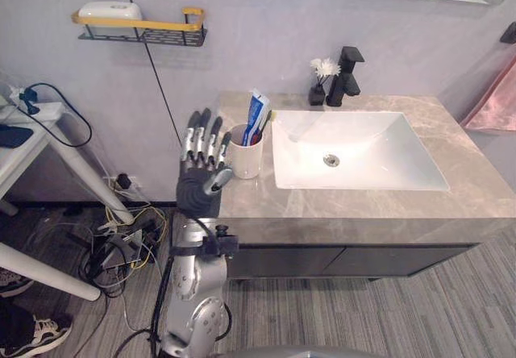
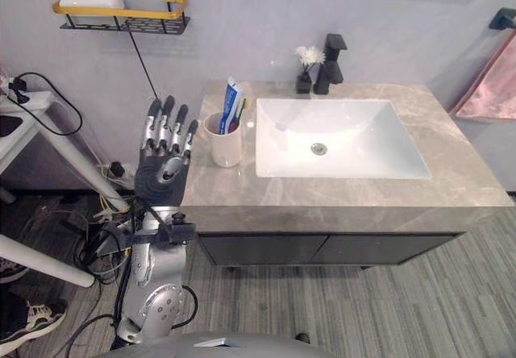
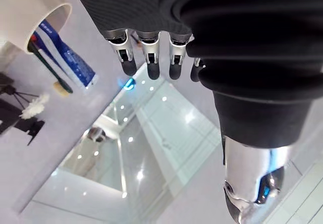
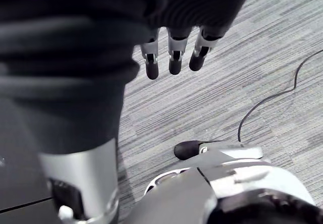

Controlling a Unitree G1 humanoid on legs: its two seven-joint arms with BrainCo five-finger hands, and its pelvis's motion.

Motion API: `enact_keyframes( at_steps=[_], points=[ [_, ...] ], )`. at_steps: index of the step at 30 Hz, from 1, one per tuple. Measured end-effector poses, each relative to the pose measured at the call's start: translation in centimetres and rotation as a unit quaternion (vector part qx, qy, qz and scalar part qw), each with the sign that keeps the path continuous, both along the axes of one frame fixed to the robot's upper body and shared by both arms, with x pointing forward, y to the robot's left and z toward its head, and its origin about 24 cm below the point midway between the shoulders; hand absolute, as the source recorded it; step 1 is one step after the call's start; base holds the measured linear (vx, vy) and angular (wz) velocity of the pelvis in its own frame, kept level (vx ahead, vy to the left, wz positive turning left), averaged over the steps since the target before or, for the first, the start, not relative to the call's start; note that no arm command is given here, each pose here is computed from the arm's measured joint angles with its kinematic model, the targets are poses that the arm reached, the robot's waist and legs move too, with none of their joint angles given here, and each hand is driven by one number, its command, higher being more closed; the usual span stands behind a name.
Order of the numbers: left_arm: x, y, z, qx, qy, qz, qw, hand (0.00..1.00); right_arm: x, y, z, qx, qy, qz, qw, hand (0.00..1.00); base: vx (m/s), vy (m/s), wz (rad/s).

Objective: Organize washtable

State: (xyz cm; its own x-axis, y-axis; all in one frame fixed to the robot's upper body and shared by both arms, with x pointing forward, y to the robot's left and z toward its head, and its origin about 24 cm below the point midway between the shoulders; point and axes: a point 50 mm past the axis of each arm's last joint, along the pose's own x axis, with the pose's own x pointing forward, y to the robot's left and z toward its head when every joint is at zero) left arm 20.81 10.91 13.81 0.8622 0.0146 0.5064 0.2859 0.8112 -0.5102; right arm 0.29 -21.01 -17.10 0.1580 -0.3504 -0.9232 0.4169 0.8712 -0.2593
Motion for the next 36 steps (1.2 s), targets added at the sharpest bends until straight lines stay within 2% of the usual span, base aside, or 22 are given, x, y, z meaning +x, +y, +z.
enact_keyframes(
  at_steps=[8,20,25,36],
  points=[
    [1.5,-2.2,-3.0,0.073,0.063,-0.071,0.993,1.00,1.2,-0.4,0.1,-0.007,-0.007,0.037,0.999,0.00,-0.01,0.002,-0.05],
    [2.4,-1.9,-7.5,0.148,0.159,-0.074,0.973,1.00,2.3,-0.2,0.1,-0.007,-0.015,0.080,0.997,0.00,0.00,0.001,-0.04],
    [3.4,-1.5,-8.2,0.189,0.171,-0.054,0.966,1.00,2.6,-0.2,0.2,-0.006,-0.018,0.086,0.996,0.00,0.02,0.005,-0.07],
    [5.0,2.4,-8.5,0.224,0.198,0.051,0.953,1.00,3.2,0.1,0.1,0.005,-0.025,0.093,0.995,0.00,0.00,0.004,-0.08]
  ],
)
